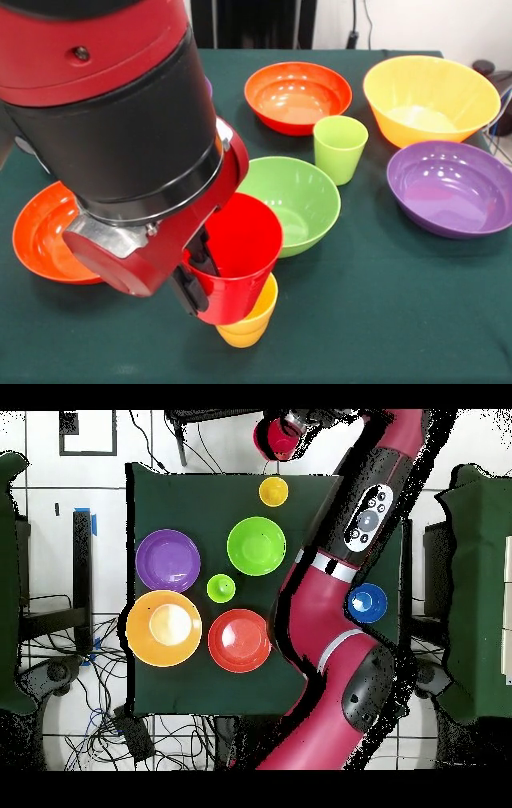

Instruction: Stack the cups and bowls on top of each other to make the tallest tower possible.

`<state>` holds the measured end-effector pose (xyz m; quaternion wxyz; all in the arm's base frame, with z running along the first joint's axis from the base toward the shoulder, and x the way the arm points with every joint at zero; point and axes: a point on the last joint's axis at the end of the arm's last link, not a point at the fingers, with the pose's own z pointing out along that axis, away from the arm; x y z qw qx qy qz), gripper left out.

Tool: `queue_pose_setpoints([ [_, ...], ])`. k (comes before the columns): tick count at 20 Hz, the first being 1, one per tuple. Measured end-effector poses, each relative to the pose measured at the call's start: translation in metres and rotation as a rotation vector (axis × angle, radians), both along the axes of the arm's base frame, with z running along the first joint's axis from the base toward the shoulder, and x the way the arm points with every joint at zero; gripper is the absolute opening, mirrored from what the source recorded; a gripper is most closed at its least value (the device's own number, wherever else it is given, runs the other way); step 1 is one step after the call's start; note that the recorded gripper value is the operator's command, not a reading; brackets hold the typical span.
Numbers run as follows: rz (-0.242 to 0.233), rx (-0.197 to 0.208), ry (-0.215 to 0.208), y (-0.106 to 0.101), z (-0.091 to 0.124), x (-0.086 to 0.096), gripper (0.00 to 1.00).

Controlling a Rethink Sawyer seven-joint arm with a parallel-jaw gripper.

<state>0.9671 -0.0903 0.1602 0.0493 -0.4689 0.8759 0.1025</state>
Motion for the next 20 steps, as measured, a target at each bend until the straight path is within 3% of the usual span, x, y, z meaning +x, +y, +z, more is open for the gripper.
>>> queue_pose_setpoints([
  [20,0.027,0.063,0.004,-0.007,-0.014,-0.012,0.0],
])
